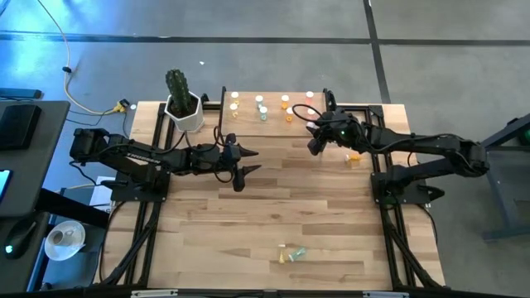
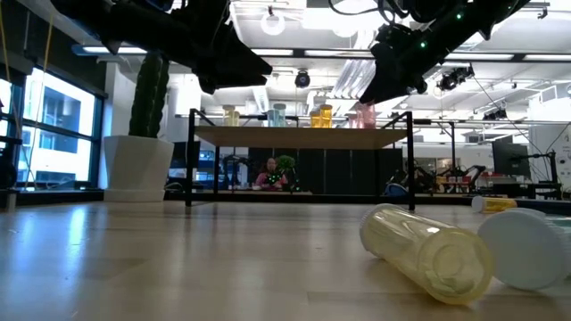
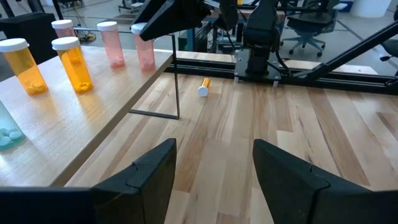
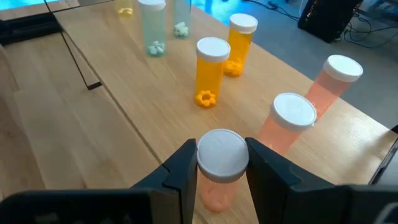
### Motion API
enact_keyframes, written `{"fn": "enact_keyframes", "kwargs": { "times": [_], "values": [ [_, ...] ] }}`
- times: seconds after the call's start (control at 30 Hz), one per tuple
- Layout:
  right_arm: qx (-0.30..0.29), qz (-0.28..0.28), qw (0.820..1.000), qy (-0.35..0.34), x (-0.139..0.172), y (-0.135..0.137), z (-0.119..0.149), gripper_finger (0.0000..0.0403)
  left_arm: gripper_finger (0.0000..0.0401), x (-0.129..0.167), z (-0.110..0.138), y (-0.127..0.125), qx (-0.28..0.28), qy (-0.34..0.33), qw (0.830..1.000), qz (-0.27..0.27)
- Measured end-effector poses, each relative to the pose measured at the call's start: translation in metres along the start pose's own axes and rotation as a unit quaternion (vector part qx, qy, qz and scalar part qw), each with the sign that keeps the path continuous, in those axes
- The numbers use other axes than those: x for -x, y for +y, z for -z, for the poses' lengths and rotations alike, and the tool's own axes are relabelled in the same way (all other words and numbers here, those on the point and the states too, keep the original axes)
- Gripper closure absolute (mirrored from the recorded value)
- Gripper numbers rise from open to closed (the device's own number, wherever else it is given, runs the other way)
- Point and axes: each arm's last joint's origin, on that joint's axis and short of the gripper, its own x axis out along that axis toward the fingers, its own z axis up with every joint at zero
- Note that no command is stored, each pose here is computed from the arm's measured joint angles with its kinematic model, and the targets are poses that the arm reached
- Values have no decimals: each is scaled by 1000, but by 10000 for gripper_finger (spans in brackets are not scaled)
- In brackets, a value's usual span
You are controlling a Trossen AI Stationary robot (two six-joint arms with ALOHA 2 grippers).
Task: Pick and place medicine bottles onto shelf by color
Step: Put the pink pill bottle on the shelf aligned with the other pink pill bottles
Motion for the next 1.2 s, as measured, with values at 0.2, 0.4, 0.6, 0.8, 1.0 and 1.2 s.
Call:
{"fn": "enact_keyframes", "kwargs": {
  "times": [0.2, 0.4, 0.6, 0.8, 1.0, 1.2],
  "values": [
    [-10, 11, 1000, 4, 0, -1, 1, 300, 199, 0, 0, 0, 0, 0, 1000, 0],
    [-21, 1, 1000, 7, 0, 0, 1, 289, 197, 0, 0, 0, 0, 0, 1000, 0],
    [-21, -1, 1000, 13, 0, 0, 3, 272, 197, 0, 0, 0, 0, 0, 1000, 0],
    [-20, 7, 1000, 13, 0, 0, 3, 252, 196, 0, 0, 0, 0, 0, 1000, 0],
    [-19, 14, 1000, 10, 0, -1, 3, 242, 197, 0, 0, 0, 0, 0, 1000, 0],
    [-12, 14, 1000, 9, 0, -1, 3, 242, 197, 0, 0, 0, 0, 0, 1000, 0]
  ]
}}
